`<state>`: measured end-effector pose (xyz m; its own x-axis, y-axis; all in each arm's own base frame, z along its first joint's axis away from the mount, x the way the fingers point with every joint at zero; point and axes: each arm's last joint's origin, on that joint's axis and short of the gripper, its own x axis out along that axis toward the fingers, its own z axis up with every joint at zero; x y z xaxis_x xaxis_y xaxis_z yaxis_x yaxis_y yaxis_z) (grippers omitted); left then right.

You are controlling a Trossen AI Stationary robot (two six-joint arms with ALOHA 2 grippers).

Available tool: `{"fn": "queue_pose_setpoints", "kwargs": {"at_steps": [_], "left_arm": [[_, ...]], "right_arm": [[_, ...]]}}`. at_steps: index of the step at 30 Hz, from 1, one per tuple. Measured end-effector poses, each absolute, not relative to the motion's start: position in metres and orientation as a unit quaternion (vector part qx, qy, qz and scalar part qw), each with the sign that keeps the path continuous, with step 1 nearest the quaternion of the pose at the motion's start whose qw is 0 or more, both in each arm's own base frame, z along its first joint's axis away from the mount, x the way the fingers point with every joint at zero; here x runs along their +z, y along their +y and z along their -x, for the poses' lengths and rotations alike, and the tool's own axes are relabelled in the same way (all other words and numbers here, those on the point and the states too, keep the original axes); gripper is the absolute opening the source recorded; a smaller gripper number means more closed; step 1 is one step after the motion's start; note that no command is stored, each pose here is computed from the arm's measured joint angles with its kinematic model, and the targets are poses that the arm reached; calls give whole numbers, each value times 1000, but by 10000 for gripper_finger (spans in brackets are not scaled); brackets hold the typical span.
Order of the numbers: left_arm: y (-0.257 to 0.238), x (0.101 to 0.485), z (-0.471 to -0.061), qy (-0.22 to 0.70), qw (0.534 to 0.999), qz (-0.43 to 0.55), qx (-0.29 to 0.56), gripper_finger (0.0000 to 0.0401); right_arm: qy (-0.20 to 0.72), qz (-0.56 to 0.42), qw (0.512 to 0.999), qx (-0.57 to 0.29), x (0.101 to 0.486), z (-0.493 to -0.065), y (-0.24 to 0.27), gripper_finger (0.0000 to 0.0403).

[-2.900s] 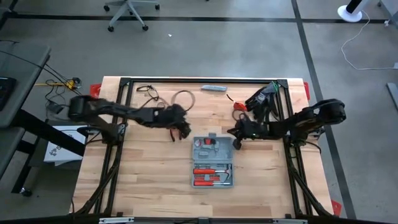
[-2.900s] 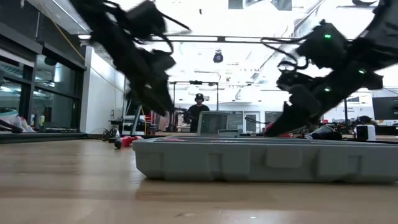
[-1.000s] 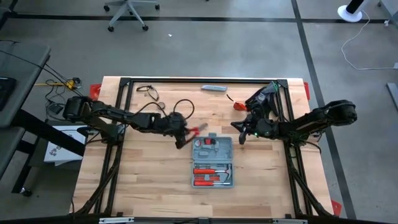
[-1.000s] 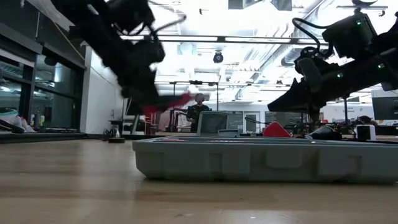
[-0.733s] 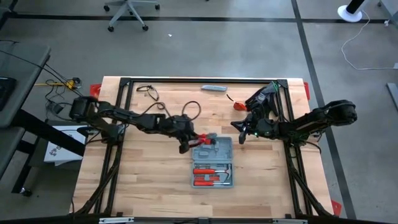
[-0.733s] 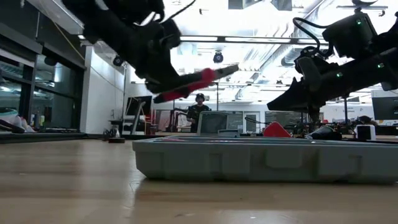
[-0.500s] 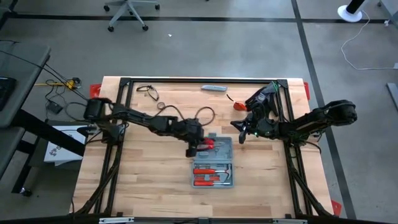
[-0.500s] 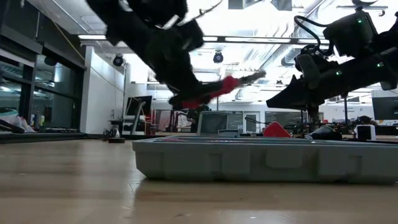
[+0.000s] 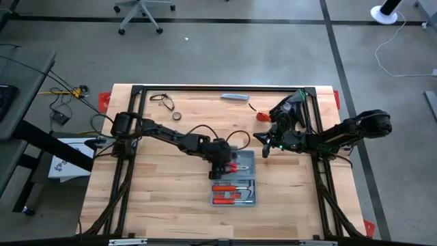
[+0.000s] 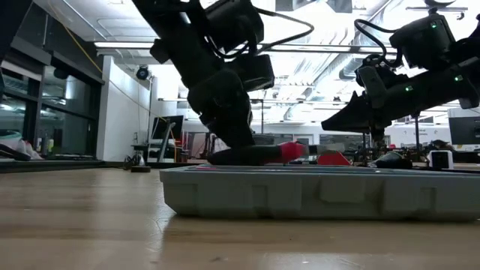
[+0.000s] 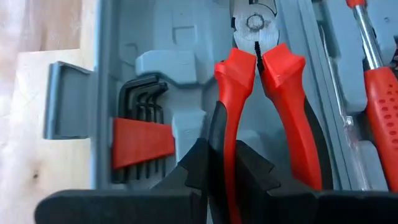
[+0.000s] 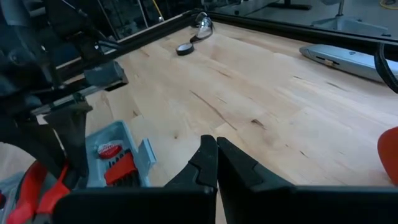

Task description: Prefit tool cases

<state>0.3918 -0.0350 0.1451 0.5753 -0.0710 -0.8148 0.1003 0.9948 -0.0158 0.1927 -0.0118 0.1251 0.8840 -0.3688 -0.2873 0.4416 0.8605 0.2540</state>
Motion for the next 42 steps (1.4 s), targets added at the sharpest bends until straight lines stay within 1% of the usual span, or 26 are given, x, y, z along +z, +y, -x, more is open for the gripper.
{"fn": "queue_pose_setpoints", "kwargs": {"at_steps": [8,9,14,17,23,29,36,39,42], "left_arm": [[-38,146,-392,456,889,-8,-45,35],[-38,146,-393,452,891,-8,-44,41],[-37,146,-393,451,892,-10,-39,98],[-37,146,-393,451,892,-13,-33,112],[-37,146,-393,452,891,-13,-32,117],[-36,148,-390,463,886,-11,-26,118],[-32,181,-377,443,896,-28,20,119],[-29,198,-361,421,906,-33,41,119],[-24,209,-337,401,910,-33,97,119]], "right_arm": [[117,-158,957,-212,125,-193,-12,0],[117,-158,957,-212,125,-193,-12,0],[117,-158,957,-212,125,-193,-12,0],[117,-158,957,-212,125,-193,-12,0],[119,-160,959,-202,125,-193,-11,0],[130,-174,970,-112,129,-199,-1,0],[147,-151,976,-52,143,-217,24,0],[177,-135,974,-40,145,-226,32,0],[199,-120,972,-27,143,-236,39,0]]}}
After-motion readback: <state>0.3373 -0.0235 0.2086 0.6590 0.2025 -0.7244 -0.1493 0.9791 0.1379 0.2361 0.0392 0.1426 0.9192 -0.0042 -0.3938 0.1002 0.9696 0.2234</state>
